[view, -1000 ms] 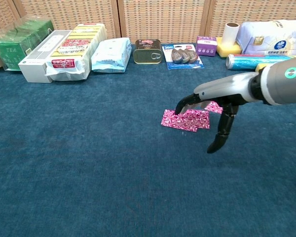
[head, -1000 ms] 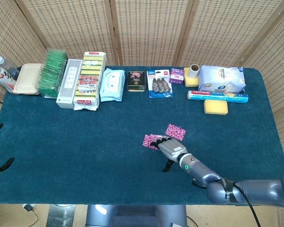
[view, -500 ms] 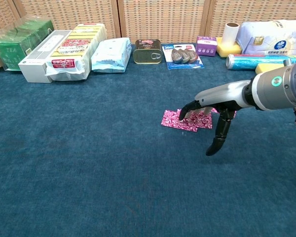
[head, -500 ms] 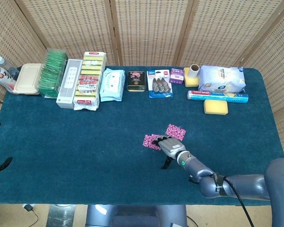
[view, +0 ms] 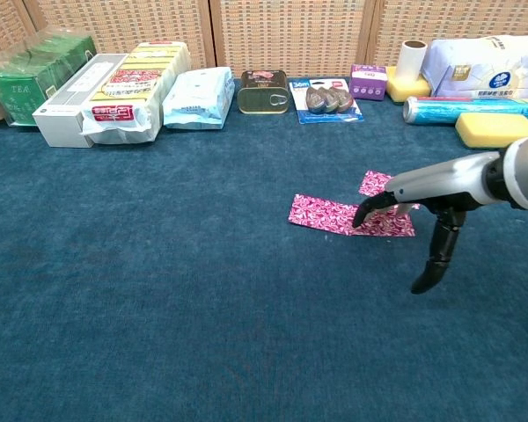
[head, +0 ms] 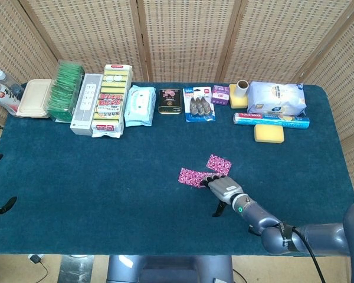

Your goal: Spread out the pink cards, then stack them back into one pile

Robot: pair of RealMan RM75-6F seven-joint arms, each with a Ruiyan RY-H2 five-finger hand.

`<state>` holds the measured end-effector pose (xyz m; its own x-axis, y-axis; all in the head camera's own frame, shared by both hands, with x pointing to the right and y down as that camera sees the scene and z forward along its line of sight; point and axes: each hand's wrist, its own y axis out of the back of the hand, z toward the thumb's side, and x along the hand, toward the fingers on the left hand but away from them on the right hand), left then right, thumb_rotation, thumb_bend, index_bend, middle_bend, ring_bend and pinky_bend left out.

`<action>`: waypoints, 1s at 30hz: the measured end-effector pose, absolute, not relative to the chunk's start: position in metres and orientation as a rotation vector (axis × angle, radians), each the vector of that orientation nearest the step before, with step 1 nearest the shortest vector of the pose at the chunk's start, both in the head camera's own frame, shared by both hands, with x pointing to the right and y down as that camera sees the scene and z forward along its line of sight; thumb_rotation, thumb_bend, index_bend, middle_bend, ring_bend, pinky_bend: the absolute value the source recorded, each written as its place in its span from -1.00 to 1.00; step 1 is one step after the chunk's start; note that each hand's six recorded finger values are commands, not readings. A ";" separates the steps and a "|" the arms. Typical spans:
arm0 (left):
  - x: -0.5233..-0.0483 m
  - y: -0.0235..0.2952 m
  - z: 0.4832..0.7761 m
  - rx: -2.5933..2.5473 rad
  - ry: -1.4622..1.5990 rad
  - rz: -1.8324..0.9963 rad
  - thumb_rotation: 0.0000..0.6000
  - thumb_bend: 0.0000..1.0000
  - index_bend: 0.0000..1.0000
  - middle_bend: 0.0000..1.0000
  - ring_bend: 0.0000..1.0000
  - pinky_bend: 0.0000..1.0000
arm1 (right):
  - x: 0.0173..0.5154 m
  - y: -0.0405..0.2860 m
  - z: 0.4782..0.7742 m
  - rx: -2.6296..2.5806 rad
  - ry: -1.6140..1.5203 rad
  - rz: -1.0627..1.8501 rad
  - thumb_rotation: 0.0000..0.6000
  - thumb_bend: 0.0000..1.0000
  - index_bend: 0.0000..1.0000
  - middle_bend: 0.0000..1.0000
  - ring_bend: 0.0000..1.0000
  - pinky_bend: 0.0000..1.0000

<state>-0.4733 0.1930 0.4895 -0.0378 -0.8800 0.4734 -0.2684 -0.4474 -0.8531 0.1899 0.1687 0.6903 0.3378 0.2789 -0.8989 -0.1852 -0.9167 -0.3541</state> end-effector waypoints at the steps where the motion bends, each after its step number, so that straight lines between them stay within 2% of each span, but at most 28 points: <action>1: -0.473 0.193 0.489 -1.718 1.210 -1.515 1.00 -0.51 -1.00 -1.00 -1.00 -0.87 | 0.193 0.171 0.690 -2.211 -0.078 1.609 0.74 -0.96 -0.76 -0.77 -0.89 -0.61; 17: -0.471 0.197 0.486 -1.727 1.212 -1.495 1.00 -0.51 -1.00 -1.00 -1.00 -0.87 | 0.224 0.192 0.673 -2.192 -0.056 1.647 0.73 -0.93 -0.75 -0.79 -0.89 -0.53; 19: -0.471 0.197 0.486 -1.727 1.214 -1.495 1.00 -0.51 -1.00 -1.00 -1.00 -0.87 | 0.223 0.188 0.666 -2.184 -0.082 1.627 0.72 -0.91 -0.74 -0.86 -0.90 -0.58; 23: -0.471 0.197 0.486 -1.727 1.214 -1.494 1.00 -0.51 -1.00 -1.00 -1.00 -0.87 | 0.220 0.173 0.653 -2.132 -0.175 1.578 0.73 -0.88 -0.74 -0.99 -1.00 -0.83; 30: -0.470 0.197 0.486 -1.727 1.212 -1.495 1.00 -0.51 -1.00 -1.00 -1.00 -0.87 | 0.209 0.140 0.637 -1.965 -0.438 1.470 0.72 -0.87 -0.69 -1.00 -1.00 -0.99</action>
<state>-0.4702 0.1969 0.4865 -0.0248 -0.8840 0.4669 -0.2738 -0.4432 -0.8536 0.2087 0.1399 0.6367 0.3201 0.6050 -0.7290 -0.1075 -0.7413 -0.6625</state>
